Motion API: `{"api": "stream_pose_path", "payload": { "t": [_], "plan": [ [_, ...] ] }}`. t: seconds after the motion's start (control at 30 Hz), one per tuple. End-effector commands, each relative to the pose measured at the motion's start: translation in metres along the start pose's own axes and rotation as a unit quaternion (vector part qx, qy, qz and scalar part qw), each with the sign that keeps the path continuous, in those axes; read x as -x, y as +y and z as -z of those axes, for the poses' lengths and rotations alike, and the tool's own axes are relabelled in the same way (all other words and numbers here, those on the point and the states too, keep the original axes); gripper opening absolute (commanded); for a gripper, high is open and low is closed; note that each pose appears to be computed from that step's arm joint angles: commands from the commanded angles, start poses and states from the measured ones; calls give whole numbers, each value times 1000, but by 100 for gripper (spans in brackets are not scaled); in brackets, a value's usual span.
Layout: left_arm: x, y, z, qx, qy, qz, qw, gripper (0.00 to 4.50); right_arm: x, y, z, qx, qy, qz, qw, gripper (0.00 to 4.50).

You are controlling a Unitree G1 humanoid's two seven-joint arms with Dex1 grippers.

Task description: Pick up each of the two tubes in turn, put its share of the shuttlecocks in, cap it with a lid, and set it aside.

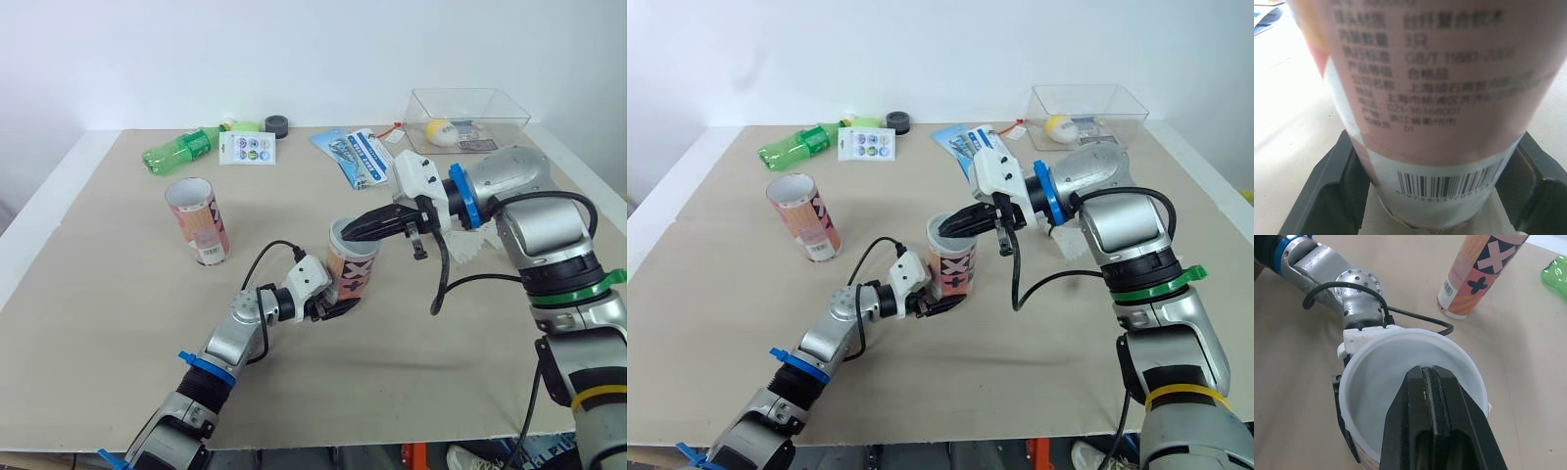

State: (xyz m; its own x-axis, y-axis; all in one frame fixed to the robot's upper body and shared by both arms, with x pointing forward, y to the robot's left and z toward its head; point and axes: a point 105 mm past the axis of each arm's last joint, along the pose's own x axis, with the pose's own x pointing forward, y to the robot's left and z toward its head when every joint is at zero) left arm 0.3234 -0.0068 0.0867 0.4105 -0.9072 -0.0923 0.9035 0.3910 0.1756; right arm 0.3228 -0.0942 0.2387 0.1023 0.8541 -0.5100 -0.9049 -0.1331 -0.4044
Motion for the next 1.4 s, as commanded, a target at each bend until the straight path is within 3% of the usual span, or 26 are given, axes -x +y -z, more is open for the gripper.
{"api": "stream_pose_path", "payload": {
  "t": [0.03,0.57,0.83,1.27,1.4],
  "plan": [
    [3,-3,13,15,21,2,1000,297,-18,15,18,-15,29,-51,998,1],
    [-1,-4,8,22,12,8,1000,297,-33,24,18,0,30,-85,996,1],
    [-3,-6,7,23,12,11,1000,297,-33,29,18,51,37,-119,991,1],
    [-3,-6,8,24,13,11,1000,297,-35,22,39,36,98,-123,987,1],
    [-3,-7,7,22,12,10,1000,297,-32,19,32,16,72,-118,990,1]
  ]
}}
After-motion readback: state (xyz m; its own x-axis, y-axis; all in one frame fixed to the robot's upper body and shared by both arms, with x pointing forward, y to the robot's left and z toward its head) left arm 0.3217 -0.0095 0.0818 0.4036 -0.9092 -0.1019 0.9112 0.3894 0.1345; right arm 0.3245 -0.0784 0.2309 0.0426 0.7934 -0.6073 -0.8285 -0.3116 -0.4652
